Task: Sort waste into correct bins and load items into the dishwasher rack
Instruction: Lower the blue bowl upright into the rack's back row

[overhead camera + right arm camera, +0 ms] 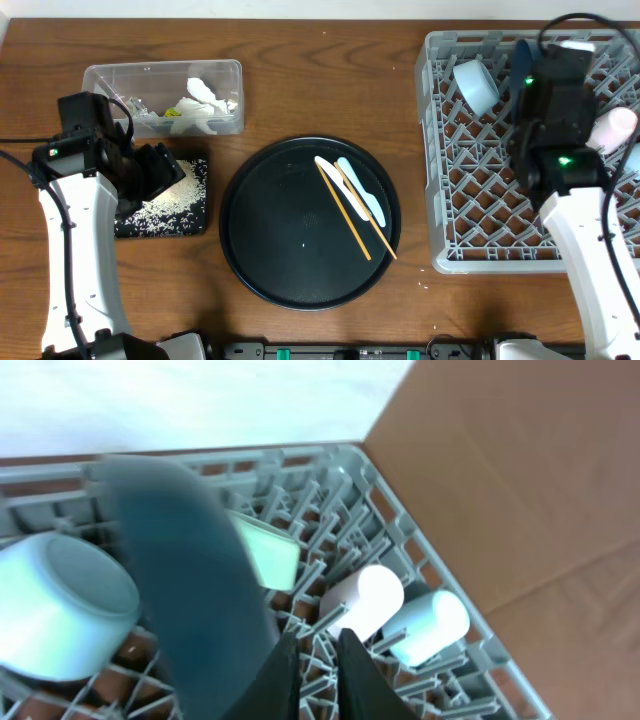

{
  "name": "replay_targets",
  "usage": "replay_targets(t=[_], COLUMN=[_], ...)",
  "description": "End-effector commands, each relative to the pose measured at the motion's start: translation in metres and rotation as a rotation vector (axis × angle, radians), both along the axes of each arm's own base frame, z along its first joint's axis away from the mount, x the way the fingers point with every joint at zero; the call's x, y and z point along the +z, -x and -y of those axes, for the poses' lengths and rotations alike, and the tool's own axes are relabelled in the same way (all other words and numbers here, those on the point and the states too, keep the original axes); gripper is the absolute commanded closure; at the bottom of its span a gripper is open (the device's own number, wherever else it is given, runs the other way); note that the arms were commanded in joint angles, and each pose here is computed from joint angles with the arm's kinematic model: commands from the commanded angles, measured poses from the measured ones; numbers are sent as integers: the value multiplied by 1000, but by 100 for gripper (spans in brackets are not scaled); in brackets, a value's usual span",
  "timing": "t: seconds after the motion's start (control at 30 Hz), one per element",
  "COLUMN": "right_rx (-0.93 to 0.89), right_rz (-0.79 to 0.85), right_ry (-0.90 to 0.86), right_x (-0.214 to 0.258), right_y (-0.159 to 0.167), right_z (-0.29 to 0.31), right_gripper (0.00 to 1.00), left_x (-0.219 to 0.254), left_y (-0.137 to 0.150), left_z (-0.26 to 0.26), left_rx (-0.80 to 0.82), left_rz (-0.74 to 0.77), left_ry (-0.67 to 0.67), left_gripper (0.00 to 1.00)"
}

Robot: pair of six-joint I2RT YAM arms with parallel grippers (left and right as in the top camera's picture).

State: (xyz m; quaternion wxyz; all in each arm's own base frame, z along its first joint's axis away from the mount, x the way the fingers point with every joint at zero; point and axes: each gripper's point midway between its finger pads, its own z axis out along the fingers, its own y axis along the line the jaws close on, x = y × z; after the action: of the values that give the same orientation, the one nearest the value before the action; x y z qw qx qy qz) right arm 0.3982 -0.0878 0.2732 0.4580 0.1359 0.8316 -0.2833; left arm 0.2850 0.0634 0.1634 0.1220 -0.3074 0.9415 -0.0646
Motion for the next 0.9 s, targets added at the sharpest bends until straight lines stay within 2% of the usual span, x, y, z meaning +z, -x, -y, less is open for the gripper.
replay_targets(t=[0.0, 0.27, 0.4, 0.5, 0.63, 0.87], right_rx=[-78, 2, 127, 187, 104, 96], right_rz=[46, 63, -30, -120, -119, -26], right_ry=[-102, -220, -278, -274, -212, -185], right_x=[-12, -32, -60, -76, -66, -33], right_y=[-2, -27, -38, -34, -22, -18], right_z=[20, 23, 0, -12, 3, 9], right_gripper=[92, 91, 94, 97, 98, 94], left_x=[4, 3, 2, 0, 0, 0], left_y=[-1, -1, 0, 1, 1, 0], left_z=[-2, -1, -1, -1, -1, -1], left_rx=[8, 8, 8, 8, 8, 8], left_rz=[8, 6, 2, -3, -4, 0], left_ry=[-4, -3, -2, 0, 0, -1], left_gripper=[19, 19, 19, 19, 19, 19])
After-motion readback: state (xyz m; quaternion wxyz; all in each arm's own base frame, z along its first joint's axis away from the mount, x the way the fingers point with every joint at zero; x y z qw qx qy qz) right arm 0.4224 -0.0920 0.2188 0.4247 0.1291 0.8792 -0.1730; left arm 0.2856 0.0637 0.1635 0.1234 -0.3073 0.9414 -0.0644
